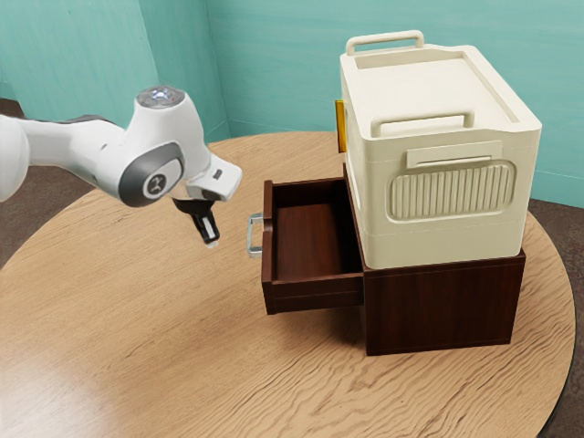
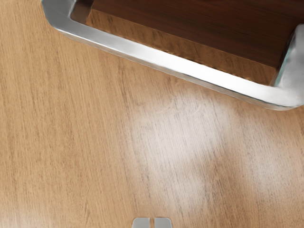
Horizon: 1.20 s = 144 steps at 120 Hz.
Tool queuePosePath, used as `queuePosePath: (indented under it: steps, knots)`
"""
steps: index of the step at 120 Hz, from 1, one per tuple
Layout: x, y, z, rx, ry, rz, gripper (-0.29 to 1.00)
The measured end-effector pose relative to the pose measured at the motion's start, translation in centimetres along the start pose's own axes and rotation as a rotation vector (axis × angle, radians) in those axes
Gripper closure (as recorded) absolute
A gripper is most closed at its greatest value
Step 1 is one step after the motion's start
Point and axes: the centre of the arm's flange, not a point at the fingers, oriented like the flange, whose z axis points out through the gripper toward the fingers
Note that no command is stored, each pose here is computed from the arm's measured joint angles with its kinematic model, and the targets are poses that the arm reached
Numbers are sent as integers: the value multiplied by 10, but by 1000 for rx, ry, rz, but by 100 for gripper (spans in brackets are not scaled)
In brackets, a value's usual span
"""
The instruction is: Push the drawer handle with one arm to close the drawer
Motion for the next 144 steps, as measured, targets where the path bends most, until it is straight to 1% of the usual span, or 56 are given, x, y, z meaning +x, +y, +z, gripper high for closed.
queuePosePath:
  steps: [35,52,72,102,144]
  knots:
    - [22,20,-2,23,55,59,79]
    - [27,20,0,38,77,66,79]
    - [30,20,15,52,81,72,79]
    - [45,10,26,97,107,82,79]
    - [65,30,26,116,156,132,79]
